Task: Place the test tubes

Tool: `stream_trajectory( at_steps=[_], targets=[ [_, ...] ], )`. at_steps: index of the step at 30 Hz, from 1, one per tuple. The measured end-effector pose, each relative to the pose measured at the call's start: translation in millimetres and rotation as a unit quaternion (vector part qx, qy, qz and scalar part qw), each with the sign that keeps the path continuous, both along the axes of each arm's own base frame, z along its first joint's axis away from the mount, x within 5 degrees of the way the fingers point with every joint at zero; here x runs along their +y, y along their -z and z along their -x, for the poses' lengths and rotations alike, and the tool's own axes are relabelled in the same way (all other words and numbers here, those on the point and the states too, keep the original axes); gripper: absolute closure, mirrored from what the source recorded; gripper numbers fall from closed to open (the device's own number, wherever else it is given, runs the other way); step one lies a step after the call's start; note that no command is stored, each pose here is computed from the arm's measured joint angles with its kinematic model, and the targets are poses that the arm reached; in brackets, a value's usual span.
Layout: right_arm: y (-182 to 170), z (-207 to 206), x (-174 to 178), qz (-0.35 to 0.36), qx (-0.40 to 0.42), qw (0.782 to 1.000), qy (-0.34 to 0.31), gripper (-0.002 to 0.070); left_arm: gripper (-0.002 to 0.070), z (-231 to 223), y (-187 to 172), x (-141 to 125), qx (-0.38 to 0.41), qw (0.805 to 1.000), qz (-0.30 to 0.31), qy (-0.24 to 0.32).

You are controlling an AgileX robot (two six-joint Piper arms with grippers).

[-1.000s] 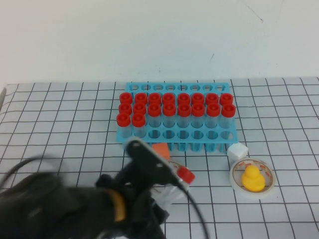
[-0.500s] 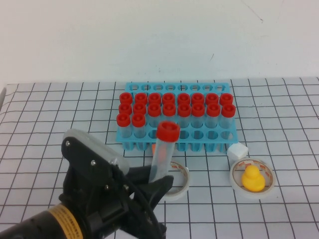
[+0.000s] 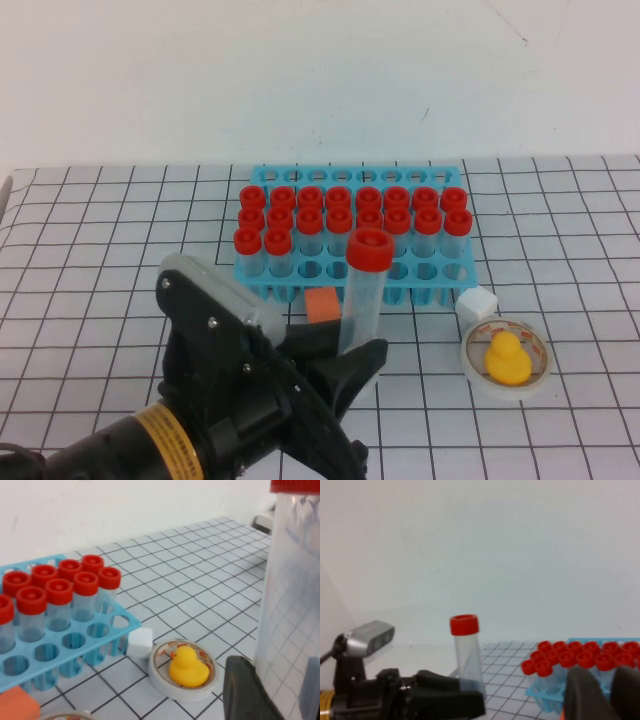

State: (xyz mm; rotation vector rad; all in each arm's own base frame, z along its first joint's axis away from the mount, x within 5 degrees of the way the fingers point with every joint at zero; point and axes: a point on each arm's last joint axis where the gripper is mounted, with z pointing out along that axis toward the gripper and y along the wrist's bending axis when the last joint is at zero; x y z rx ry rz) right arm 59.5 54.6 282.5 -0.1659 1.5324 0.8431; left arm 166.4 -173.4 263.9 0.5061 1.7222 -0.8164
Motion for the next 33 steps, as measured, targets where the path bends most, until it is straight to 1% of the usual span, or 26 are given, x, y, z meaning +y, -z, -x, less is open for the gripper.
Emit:
stream_trajectory(
  at_steps=[3, 5, 7, 9, 14, 18, 21, 26, 31, 33],
  targets=[
    [-12, -14, 3, 0.016, -0.001, 0.999, -0.028, 0.0457, 0.0464, 0, 0, -3, -0.019, 1.0, 0.002, 0.013],
    [-18, -25, 7, 0.031, -0.001, 0.998, -0.06, 0.0359, 0.0464, 0, -1, -5, -0.033, 0.999, 0.008, 0.022],
    [-24, -36, 10, 0.047, -0.003, 0.995, -0.093, 0.0296, 0.0464, 0, -3, -8, -0.05, 0.998, 0.02, 0.03],
    [-28, -49, 13, 0.058, -0.001, 0.99, -0.127, 0.0265, 0.0464, 0, -5, -9, -0.063, 0.997, 0.033, 0.037],
    [-47, -78, 18, 0.063, -0.007, 0.98, -0.19, 0.0242, 0.0464, 0, -12, -12, -0.092, 0.992, 0.07, 0.045],
    [-60, -98, 31, 0.077, -0.024, 0.969, -0.232, 0.0239, 0.0464, -1, -12, -13, -0.099, 0.991, 0.081, 0.048],
    [-66, -108, 51, 0.101, -0.043, 0.959, -0.261, 0.0238, 0.0464, -1, -11, -14, -0.1, 0.99, 0.083, 0.049],
    [-65, -131, 89, 0.142, -0.049, 0.95, -0.274, 0.0238, 0.0464, -3, -8, -16, -0.098, 0.99, 0.084, 0.05],
    [-59, -149, 126, 0.155, -0.042, 0.935, -0.317, 0.0238, 0.0464, -3, -9, -16, -0.103, 0.989, 0.092, 0.051],
    [-57, -155, 135, 0.156, -0.041, 0.931, -0.326, 0.0238, 0.0464, -3, -10, -16, -0.104, 0.989, 0.092, 0.051]
  ],
)
